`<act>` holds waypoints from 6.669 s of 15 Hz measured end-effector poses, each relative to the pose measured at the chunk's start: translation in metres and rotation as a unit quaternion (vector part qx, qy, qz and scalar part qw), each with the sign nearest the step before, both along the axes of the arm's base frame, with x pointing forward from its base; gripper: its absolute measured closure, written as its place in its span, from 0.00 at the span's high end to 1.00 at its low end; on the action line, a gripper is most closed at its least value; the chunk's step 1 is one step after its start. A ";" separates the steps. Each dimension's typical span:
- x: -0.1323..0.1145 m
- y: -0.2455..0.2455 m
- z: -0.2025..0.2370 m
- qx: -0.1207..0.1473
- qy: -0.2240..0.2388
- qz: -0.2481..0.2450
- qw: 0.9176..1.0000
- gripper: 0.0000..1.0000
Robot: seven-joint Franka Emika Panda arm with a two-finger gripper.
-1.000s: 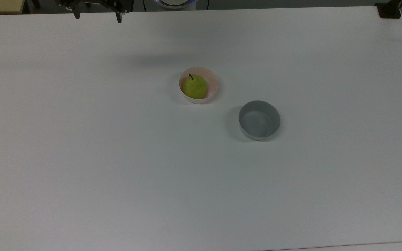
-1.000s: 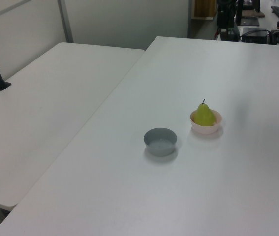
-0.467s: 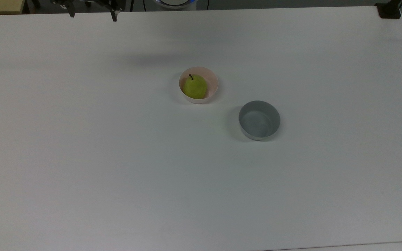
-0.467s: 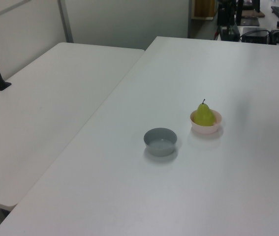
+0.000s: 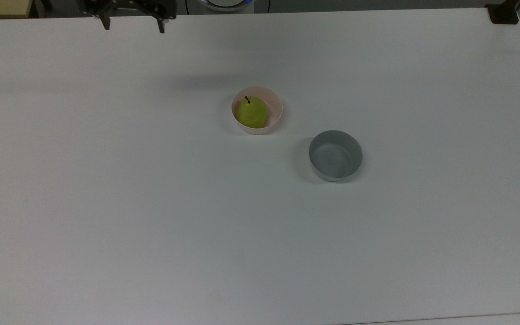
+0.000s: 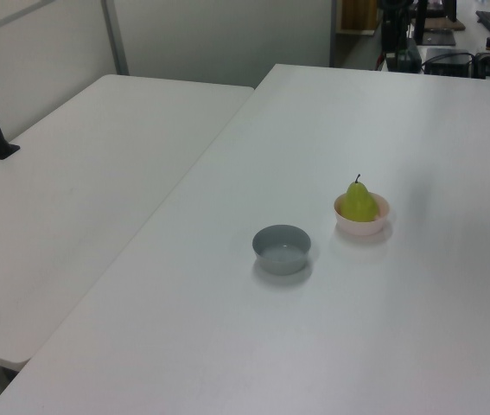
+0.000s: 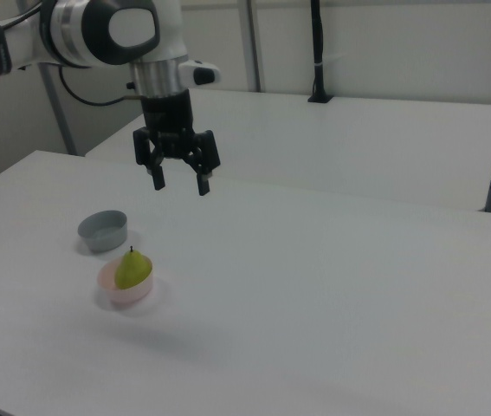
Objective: Pick up a pear from the bowl
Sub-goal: 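Move the open gripper down over the green pear in the pink bowl, then close the gripper around the green pear, then lift the pear out of the pink bowl and carry it aside, then lower the pear onto the table beside the pink bowl, then open the gripper and raise it away from the pear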
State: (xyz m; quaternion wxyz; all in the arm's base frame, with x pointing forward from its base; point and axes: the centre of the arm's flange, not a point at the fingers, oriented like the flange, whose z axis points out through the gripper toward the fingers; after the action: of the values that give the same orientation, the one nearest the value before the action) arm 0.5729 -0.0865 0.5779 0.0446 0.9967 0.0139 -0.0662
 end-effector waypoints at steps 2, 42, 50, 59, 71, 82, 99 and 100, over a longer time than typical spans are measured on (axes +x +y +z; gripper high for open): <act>0.005 0.032 -0.002 0.000 0.002 0.027 1.000 1.00; 0.026 0.232 -0.253 -0.037 0.123 0.208 0.970 0.78; 0.027 0.231 -0.246 -0.035 0.118 0.209 0.970 0.69; 0.000 0.217 -0.111 0.002 0.095 0.193 0.976 0.69; 0.014 0.007 -0.076 0.032 0.074 0.100 0.992 0.69; 0.062 0.011 -0.211 0.009 0.103 0.118 0.988 0.69; 0.063 0.005 -0.151 -0.003 0.023 0.100 0.995 1.00; 0.055 0.005 -0.128 -0.001 0.015 0.094 0.995 1.00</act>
State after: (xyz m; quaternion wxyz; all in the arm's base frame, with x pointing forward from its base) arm 0.6284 -0.0817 0.4498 0.0518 0.9898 0.1083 -0.0765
